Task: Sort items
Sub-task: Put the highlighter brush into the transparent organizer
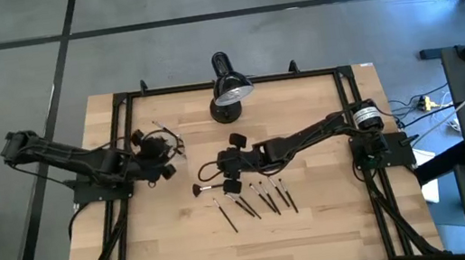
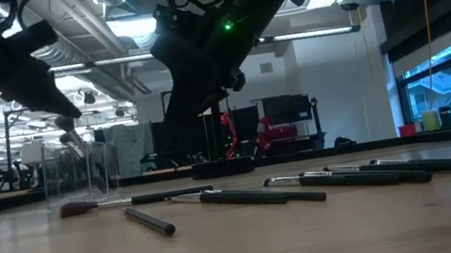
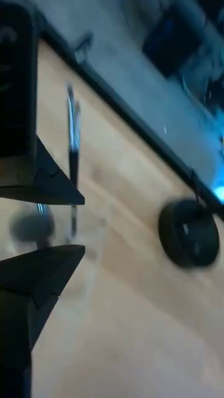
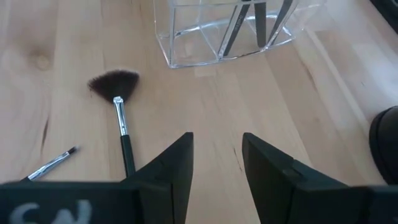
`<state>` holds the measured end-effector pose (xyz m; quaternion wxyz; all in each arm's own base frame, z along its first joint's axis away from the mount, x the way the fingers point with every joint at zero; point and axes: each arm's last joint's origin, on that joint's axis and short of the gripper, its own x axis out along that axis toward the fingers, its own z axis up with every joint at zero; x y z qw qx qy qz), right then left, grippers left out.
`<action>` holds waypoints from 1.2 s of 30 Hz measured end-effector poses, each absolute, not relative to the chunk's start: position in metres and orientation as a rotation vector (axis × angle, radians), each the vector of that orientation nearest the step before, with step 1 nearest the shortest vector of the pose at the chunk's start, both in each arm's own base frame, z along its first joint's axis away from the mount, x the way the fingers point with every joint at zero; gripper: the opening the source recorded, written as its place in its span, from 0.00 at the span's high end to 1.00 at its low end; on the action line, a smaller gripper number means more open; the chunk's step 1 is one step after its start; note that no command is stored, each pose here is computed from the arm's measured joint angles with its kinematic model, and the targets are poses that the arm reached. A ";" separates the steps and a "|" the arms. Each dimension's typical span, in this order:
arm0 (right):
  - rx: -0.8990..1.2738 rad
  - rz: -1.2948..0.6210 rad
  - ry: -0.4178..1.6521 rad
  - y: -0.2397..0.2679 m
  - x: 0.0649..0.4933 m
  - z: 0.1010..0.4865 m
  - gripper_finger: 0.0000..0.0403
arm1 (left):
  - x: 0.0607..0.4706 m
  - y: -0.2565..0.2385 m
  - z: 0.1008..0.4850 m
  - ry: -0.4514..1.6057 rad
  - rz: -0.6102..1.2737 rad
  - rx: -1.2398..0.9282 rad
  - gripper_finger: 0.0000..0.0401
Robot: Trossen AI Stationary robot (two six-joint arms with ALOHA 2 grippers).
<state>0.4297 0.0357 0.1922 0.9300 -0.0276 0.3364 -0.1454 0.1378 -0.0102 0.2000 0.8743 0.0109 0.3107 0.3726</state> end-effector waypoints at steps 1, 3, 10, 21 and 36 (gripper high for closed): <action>-0.056 -0.298 0.688 0.036 0.430 0.192 0.66 | 0.135 -0.007 0.200 0.655 0.808 0.036 0.73; -0.056 -0.298 0.686 0.036 0.430 0.192 0.66 | 0.131 -0.002 0.199 0.648 0.886 0.045 0.73; -0.054 -0.297 0.681 0.036 0.430 0.193 0.66 | 0.129 0.009 0.199 0.586 1.051 0.064 0.74; -0.019 0.046 0.690 0.043 0.434 0.189 0.66 | 0.138 0.002 0.235 0.464 1.013 0.013 0.77; -0.007 0.064 0.719 0.042 0.448 0.149 0.66 | 0.149 -0.016 0.256 0.359 0.863 0.047 0.76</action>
